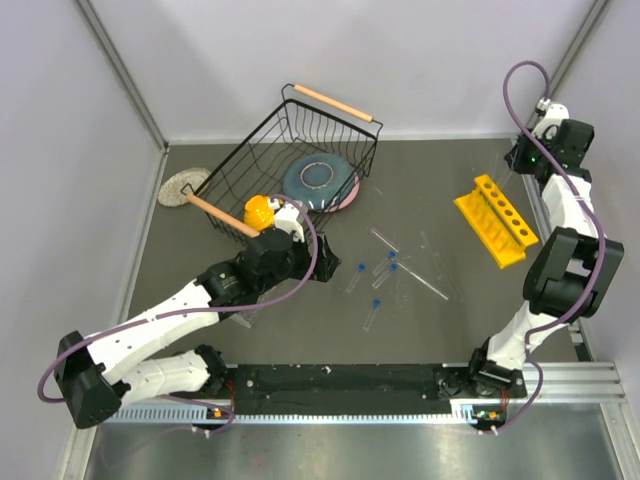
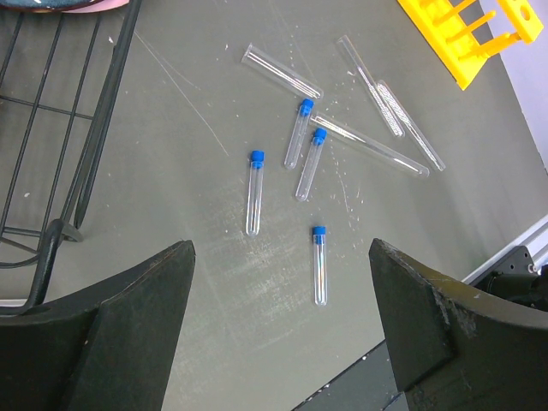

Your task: Organize the chemistry lab equipment

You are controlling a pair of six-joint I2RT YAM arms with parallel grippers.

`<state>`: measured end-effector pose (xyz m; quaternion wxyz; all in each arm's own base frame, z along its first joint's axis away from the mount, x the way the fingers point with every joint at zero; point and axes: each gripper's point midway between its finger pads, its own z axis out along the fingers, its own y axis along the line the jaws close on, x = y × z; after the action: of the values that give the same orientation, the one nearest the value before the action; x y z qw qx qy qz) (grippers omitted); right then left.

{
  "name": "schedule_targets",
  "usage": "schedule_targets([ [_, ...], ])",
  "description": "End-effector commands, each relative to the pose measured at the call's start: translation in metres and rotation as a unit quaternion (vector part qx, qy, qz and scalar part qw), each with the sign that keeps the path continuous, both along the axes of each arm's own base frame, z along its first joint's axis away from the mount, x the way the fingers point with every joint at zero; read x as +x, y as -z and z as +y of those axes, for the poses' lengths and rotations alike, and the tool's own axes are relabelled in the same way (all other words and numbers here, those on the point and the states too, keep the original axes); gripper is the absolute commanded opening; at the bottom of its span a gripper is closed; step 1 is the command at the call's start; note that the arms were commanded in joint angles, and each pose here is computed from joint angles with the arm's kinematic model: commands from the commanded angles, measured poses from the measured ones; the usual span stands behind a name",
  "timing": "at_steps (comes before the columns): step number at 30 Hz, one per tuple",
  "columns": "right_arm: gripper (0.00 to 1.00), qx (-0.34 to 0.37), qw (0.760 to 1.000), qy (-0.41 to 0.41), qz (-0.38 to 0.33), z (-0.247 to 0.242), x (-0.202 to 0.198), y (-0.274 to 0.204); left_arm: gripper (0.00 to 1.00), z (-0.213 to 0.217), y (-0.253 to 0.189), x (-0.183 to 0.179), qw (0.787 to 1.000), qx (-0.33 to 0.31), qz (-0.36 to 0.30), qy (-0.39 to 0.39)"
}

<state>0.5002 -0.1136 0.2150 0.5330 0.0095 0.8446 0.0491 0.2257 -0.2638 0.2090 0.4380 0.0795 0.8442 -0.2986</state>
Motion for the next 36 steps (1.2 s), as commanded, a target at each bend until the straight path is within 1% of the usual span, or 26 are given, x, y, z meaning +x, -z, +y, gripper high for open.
schedule_targets([
  [1,0.14,-0.022,1.000,-0.012,-0.014,-0.001,0.009,0.003,0.88,-0.002,-0.004,0.001,1.000,-0.009,-0.001,0.001],
  [16,0.17,-0.031,0.999,-0.034,0.008,0.006,0.011,0.037,0.89,-0.001,-0.004,0.000,1.000,-0.009,0.000,0.001],
  [19,0.17,-0.039,0.998,-0.042,0.002,0.007,0.010,0.044,0.89,-0.001,-0.005,0.000,1.000,-0.009,-0.001,0.000],
  [26,0.19,-0.039,0.998,-0.051,-0.005,0.011,0.008,0.044,0.89,-0.001,-0.007,0.000,1.000,-0.011,-0.002,0.001],
  [36,0.24,-0.035,0.998,-0.055,-0.023,0.016,0.003,0.023,0.89,0.001,-0.008,-0.001,1.000,-0.011,-0.005,0.001],
])
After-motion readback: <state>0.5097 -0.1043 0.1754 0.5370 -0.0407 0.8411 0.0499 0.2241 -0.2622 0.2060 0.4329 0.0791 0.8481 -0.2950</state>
